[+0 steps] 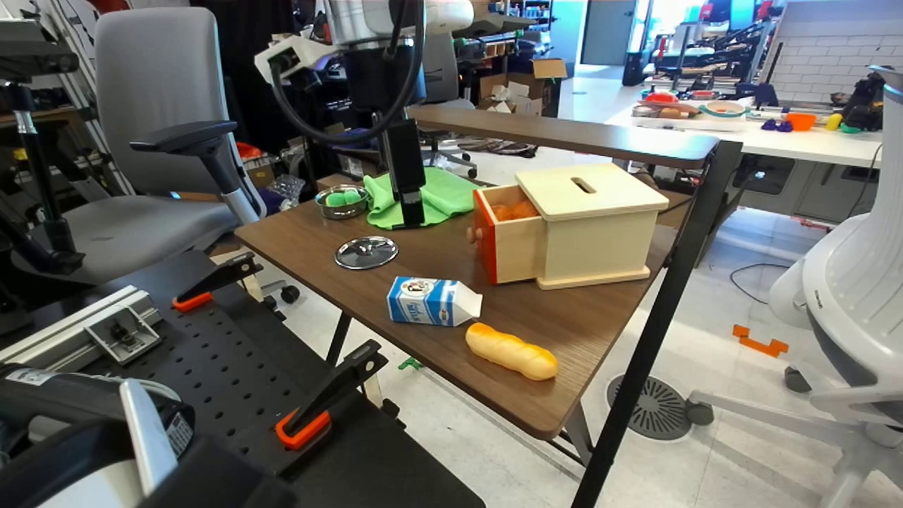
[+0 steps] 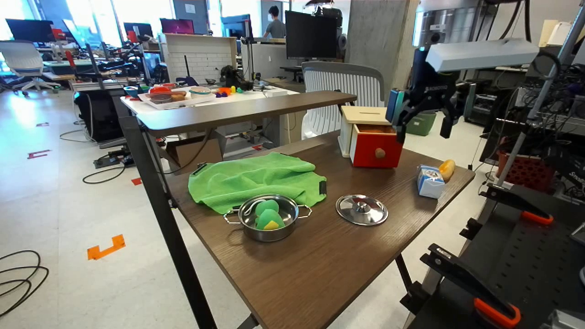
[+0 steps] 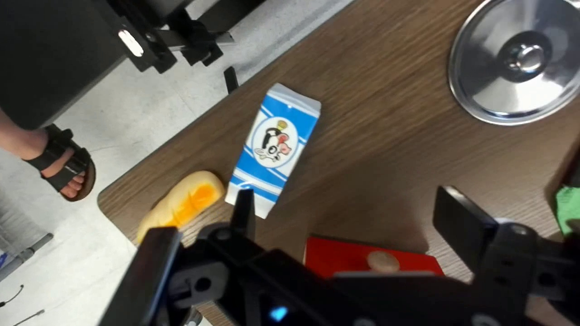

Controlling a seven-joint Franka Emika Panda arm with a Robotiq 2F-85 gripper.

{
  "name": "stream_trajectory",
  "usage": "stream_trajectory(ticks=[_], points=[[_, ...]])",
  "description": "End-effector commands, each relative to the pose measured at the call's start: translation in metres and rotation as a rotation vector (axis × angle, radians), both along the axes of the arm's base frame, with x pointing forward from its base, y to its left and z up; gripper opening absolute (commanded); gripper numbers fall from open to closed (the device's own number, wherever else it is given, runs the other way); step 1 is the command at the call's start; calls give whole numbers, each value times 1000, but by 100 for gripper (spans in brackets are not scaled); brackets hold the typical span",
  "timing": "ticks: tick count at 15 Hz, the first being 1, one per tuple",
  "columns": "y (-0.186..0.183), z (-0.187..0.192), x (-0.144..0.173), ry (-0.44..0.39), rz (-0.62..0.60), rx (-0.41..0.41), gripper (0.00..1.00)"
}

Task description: Close the open drawer

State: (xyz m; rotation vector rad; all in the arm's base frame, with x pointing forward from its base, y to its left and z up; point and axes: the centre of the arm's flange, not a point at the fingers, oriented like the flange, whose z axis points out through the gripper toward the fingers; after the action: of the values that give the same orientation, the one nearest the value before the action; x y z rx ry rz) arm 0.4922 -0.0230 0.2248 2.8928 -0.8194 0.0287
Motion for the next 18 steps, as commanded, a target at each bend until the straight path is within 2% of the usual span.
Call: stream_trajectory(ticks=[1, 6, 10, 18], points=[[-3, -17, 27, -43, -42, 64, 100], [-6, -35, 40, -66, -73, 124, 100], [-8, -41, 59, -101, -71, 98, 100], [-22, -56, 100, -119, -83, 67, 100]])
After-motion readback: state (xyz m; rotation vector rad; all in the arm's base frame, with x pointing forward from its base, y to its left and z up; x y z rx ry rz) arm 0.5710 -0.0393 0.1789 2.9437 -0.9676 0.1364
